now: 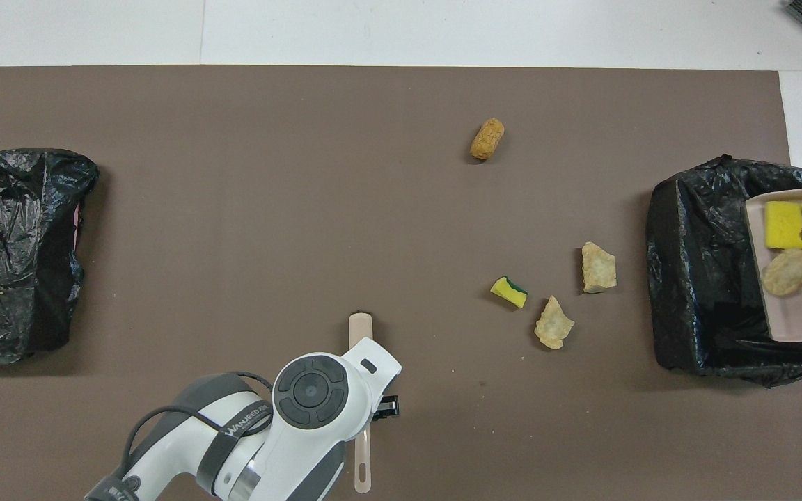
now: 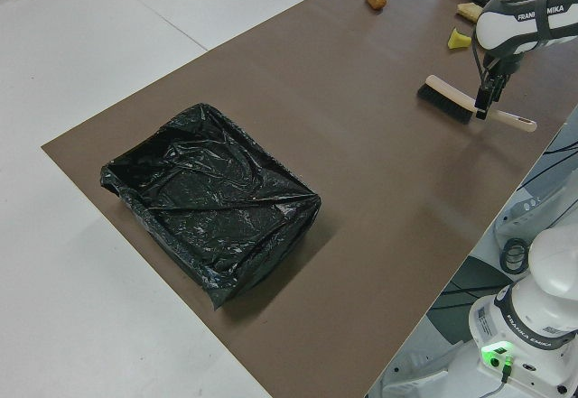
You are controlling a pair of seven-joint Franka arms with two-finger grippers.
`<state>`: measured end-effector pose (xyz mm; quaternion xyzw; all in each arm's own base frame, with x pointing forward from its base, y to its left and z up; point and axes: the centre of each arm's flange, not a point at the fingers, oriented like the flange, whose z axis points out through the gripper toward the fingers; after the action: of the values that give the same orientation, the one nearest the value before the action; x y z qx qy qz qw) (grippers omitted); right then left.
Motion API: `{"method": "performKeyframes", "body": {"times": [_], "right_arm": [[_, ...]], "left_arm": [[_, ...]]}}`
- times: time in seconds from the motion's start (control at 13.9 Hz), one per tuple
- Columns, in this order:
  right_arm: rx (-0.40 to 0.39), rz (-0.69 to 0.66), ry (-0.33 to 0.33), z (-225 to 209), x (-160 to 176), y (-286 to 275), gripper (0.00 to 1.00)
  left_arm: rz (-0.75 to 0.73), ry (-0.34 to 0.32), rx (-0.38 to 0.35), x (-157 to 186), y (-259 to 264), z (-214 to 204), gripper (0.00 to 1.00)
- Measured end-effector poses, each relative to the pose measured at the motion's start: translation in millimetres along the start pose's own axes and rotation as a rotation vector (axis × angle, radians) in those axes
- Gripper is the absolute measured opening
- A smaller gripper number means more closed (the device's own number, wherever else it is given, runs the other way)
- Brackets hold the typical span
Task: Sweep and dump trash in bin
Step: 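Tip the dustpan into the bag while the left gripper sets down the brush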
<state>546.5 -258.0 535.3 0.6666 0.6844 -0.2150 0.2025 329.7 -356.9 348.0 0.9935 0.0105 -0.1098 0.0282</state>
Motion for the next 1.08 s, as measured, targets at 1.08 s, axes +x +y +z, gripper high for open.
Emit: {"method": "performKeyframes", "body": {"times": [1.08], "right_arm": [[-0.134,-0.061,-0.473,-87.9,102.1,-25.5,0.31]], "left_arm": [[-0.016,0.191,0.001,159.7,-230.6,-90.3,1.0]]}}
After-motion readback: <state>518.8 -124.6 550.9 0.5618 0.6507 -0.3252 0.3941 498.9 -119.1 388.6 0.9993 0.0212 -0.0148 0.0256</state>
